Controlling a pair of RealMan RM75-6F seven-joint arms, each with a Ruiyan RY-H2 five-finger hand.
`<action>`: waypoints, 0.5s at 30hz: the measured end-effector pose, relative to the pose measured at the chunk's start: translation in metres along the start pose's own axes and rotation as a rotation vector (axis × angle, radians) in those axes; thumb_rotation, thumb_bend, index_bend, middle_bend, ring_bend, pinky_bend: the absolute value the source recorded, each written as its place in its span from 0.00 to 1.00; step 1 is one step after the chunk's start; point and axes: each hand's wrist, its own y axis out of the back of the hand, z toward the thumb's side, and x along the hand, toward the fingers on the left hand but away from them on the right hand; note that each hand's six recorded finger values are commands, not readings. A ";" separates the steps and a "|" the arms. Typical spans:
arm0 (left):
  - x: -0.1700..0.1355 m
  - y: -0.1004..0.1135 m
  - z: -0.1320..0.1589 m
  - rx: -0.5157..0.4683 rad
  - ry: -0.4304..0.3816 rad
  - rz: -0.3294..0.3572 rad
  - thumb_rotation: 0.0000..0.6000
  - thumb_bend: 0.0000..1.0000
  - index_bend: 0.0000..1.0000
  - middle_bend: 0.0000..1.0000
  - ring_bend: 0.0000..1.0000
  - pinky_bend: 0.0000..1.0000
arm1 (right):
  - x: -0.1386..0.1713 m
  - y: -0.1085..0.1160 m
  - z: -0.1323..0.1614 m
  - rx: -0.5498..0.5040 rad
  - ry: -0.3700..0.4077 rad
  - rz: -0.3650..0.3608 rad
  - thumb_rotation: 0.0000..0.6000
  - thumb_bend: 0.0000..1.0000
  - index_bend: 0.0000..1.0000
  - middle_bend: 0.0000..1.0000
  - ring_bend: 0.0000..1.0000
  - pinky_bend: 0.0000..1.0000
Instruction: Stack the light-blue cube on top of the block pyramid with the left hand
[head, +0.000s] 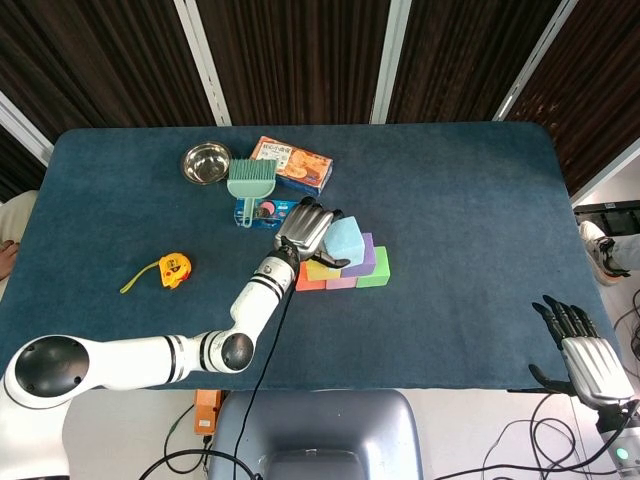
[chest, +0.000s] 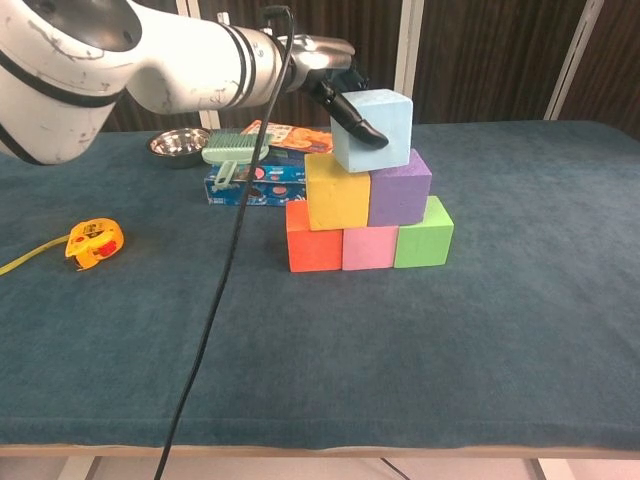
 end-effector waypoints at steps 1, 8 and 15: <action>0.000 0.000 0.000 0.000 0.000 0.000 0.67 0.05 0.40 0.46 0.31 0.17 | 0.000 0.000 0.000 0.000 0.000 0.000 1.00 0.21 0.00 0.00 0.00 0.00; 0.000 -0.002 -0.001 0.006 -0.004 -0.004 0.67 0.02 0.36 0.46 0.30 0.17 | 0.000 0.000 0.000 -0.002 -0.001 -0.001 1.00 0.21 0.00 0.00 0.00 0.00; 0.000 -0.002 -0.001 0.004 -0.011 0.000 0.67 0.00 0.33 0.44 0.28 0.17 | 0.000 0.000 0.000 -0.001 -0.001 0.000 1.00 0.21 0.00 0.00 0.00 0.00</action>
